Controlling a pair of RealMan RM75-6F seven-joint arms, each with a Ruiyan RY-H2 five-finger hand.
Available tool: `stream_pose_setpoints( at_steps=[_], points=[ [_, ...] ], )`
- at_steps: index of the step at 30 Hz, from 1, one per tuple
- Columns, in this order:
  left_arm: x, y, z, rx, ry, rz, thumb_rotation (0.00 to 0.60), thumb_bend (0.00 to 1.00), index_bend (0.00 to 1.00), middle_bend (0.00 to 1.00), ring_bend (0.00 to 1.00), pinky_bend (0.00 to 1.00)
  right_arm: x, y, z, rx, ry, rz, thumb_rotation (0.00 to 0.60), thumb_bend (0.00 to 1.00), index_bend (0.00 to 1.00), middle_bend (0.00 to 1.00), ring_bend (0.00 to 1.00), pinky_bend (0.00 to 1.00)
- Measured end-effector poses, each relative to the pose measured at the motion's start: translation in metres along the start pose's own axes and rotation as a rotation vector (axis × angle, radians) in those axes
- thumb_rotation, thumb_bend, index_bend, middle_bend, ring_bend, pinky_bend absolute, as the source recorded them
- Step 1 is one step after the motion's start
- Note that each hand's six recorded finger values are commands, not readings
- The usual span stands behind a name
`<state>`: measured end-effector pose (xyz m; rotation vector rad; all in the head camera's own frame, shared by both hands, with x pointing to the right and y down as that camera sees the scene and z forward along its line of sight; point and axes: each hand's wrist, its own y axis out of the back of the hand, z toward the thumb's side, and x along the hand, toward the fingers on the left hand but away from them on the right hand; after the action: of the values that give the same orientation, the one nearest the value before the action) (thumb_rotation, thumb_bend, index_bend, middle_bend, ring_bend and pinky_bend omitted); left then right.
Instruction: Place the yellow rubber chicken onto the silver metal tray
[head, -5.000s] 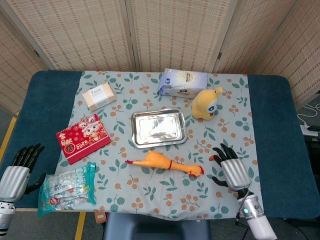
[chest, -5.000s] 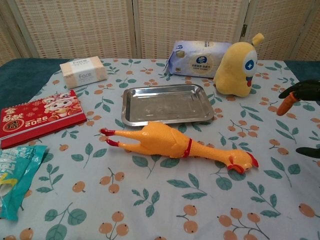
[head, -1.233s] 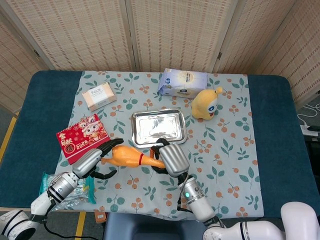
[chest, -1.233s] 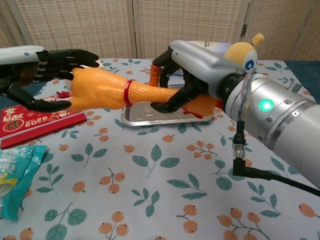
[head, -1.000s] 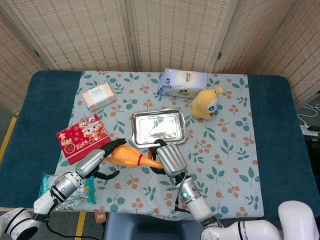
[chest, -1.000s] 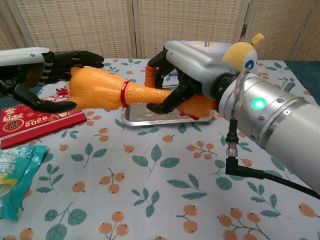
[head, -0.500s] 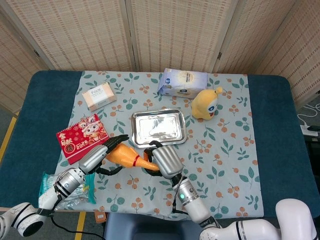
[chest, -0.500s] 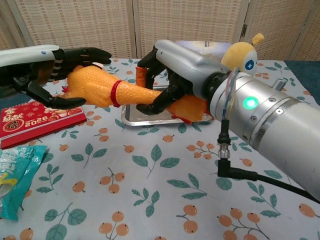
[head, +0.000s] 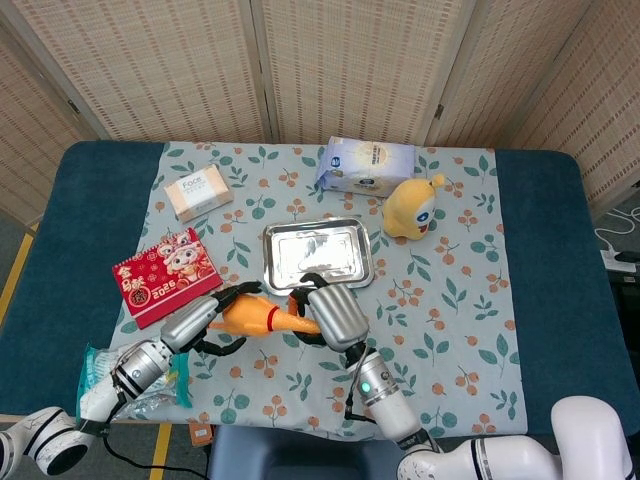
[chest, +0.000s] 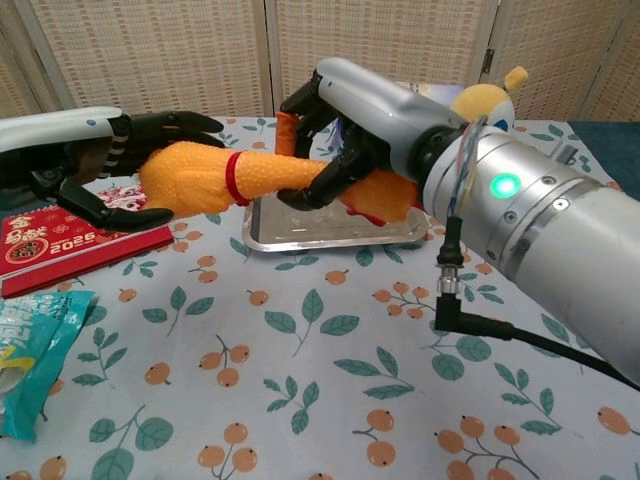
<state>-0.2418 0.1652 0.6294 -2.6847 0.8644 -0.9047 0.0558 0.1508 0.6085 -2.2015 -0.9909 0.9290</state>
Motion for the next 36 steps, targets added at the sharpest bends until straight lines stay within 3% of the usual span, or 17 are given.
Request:
stream_pose_setpoints(
  at_steps=[5,11,17,22,24,25,26,28,30,32,36],
  points=[
    [0.002,-0.003,-0.002,-0.009,0.019,0.002,0.600,0.55,0.57,0.62,0.53,0.62,0.000,0.002,0.001,-0.001,0.006,-0.007,0.600,0.44,0.88,0.60,0.72,1.00],
    [0.005,0.001,-0.004,-0.039,0.042,0.051,0.600,0.75,0.83,0.84,0.75,0.84,0.003,0.003,0.002,0.002,0.012,-0.010,0.600,0.44,0.88,0.60,0.72,1.00],
    [0.006,0.005,-0.003,-0.015,0.052,0.104,0.600,0.81,0.86,0.92,0.84,0.93,0.004,0.005,0.001,0.003,0.012,-0.011,0.600,0.44,0.88,0.60,0.72,1.00],
    [0.006,0.005,-0.001,-0.014,0.059,0.143,0.600,0.79,0.86,0.93,0.86,0.95,0.005,0.005,0.001,0.008,0.009,-0.010,0.600,0.44,0.88,0.60,0.72,1.00],
    [0.006,0.004,0.002,-0.041,0.061,0.147,0.600,0.72,0.80,0.87,0.78,0.86,0.006,0.006,0.001,0.006,0.009,-0.013,0.600,0.44,0.88,0.60,0.72,1.00],
    [0.005,0.004,0.002,-0.052,0.061,0.144,0.600,0.65,0.69,0.76,0.67,0.75,0.006,0.007,0.001,0.005,0.009,-0.015,0.600,0.44,0.88,0.60,0.72,1.00],
    [0.005,0.003,0.002,-0.058,0.064,0.133,0.600,0.60,0.54,0.62,0.55,0.62,0.006,0.007,0.001,0.006,0.010,-0.016,0.600,0.44,0.88,0.60,0.72,1.00],
    [0.004,0.000,0.002,-0.055,0.071,0.096,0.600,0.51,0.15,0.21,0.19,0.32,0.006,0.008,0.002,0.006,0.010,-0.019,0.600,0.44,0.88,0.60,0.72,1.00],
    [0.003,-0.004,0.001,-0.055,0.085,0.032,0.600,0.46,0.01,0.02,0.01,0.14,0.006,0.009,0.002,0.007,0.011,-0.023,0.600,0.44,0.88,0.60,0.72,1.00],
    [0.001,-0.008,-0.001,-0.066,0.101,-0.033,0.600,0.41,0.00,0.00,0.00,0.06,0.006,0.010,0.002,0.005,0.010,-0.028,0.600,0.44,0.88,0.60,0.72,1.00],
    [-0.002,-0.008,-0.001,-0.089,0.116,-0.106,0.600,0.35,0.00,0.00,0.00,0.02,0.006,0.012,0.001,0.011,0.008,-0.041,0.600,0.44,0.88,0.60,0.72,1.00]
  ],
)
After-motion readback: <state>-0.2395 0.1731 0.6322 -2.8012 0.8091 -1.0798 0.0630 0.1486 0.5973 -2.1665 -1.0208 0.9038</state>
